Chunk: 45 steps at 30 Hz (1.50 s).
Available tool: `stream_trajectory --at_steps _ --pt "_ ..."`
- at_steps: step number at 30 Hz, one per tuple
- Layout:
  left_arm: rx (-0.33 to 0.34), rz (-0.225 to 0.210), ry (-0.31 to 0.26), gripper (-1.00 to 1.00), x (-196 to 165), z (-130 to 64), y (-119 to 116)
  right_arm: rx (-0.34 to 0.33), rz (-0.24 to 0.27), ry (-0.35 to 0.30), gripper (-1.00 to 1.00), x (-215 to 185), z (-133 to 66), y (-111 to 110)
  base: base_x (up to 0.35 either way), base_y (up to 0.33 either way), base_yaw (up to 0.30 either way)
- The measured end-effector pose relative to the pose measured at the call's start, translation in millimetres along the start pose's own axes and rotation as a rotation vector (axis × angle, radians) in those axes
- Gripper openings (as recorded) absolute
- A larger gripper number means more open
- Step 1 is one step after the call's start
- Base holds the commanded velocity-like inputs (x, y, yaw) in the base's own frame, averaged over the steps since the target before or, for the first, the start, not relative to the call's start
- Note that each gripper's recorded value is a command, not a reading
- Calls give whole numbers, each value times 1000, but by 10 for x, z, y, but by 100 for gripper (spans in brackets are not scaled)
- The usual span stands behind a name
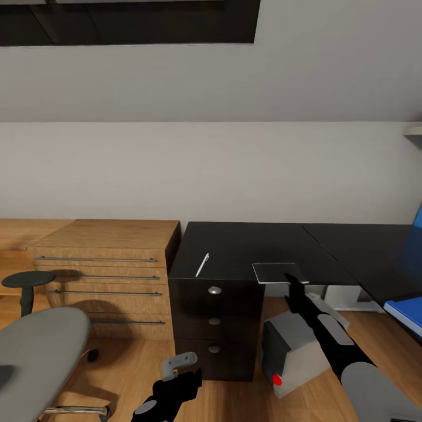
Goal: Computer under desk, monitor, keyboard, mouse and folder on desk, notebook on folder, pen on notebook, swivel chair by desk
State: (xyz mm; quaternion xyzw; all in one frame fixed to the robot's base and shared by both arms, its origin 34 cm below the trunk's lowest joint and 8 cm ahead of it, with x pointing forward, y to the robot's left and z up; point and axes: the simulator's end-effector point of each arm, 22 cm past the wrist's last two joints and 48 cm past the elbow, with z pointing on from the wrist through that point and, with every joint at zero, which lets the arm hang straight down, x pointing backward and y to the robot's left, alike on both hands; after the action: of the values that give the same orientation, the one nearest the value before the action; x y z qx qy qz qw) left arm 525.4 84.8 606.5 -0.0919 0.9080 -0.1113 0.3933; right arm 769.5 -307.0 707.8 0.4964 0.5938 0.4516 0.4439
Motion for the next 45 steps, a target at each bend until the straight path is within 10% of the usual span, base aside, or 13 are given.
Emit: stream_trajectory --at_steps 45 --pt "1 3 -2 100 -87 -58 -36 6 5 3 100 35 6 93 12 2 0"
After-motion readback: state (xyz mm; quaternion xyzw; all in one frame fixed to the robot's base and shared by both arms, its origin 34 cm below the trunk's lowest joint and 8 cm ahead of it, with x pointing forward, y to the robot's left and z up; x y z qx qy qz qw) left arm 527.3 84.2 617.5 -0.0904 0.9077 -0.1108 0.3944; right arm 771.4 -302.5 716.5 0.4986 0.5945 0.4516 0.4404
